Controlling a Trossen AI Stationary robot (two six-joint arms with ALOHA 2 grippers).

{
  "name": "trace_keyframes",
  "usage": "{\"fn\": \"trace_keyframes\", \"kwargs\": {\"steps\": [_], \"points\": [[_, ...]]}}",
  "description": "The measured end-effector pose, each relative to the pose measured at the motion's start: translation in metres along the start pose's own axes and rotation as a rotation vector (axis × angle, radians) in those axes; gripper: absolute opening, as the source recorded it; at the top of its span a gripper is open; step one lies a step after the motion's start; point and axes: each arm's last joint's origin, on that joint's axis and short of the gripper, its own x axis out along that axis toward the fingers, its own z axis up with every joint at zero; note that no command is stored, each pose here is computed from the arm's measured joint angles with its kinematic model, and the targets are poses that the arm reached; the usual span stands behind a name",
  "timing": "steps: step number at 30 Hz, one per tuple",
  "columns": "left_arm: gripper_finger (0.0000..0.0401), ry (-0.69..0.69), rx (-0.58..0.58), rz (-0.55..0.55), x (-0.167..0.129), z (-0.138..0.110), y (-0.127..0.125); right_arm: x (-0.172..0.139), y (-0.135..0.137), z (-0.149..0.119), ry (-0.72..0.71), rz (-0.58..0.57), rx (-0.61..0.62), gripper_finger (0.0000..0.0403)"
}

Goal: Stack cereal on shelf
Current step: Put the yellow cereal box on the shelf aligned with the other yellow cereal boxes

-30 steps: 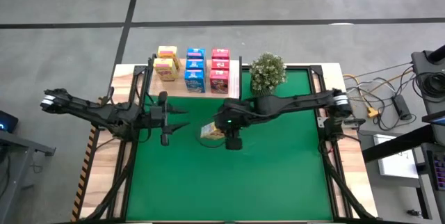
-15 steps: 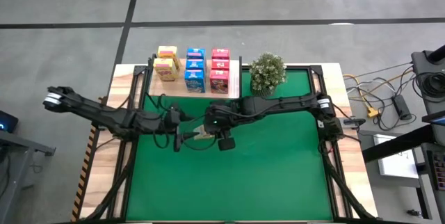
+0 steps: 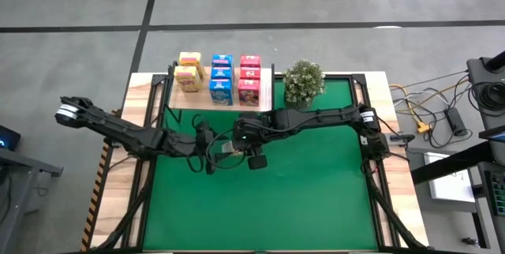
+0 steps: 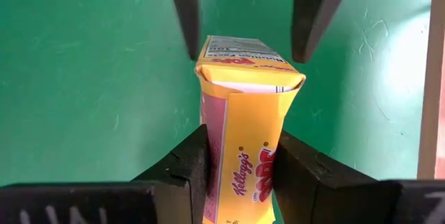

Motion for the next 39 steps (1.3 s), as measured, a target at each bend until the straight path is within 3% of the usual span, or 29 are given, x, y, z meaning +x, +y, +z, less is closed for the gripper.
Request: {"fn": "trace_keyframes", "kwargs": {"steps": [13,24,28,33,39], "points": [[0.0250,0.012,0.049,0.016,0.019,-0.010,-0.006,0.000,0.000,0.001,-0.008,-0.001,0.000,0.0118],[0.0141,0.008,0.066,0.029,0.020,-0.011,-0.007,-0.001,-0.001,0.002,-0.019,-0.006,0.001,0.0168],[0.0122,0.003,0.062,0.028,0.019,-0.010,-0.007,-0.005,-0.001,0.002,-0.020,-0.004,0.000,0.0191],[0.0131,-0.008,0.096,0.026,0.012,-0.005,-0.005,-0.035,-0.003,0.006,-0.053,-0.011,0.001,0.0200],[0.0141,-0.041,0.123,0.026,-0.021,0.010,0.007,-0.090,-0.005,0.000,-0.124,-0.025,0.014,0.0201]]}}
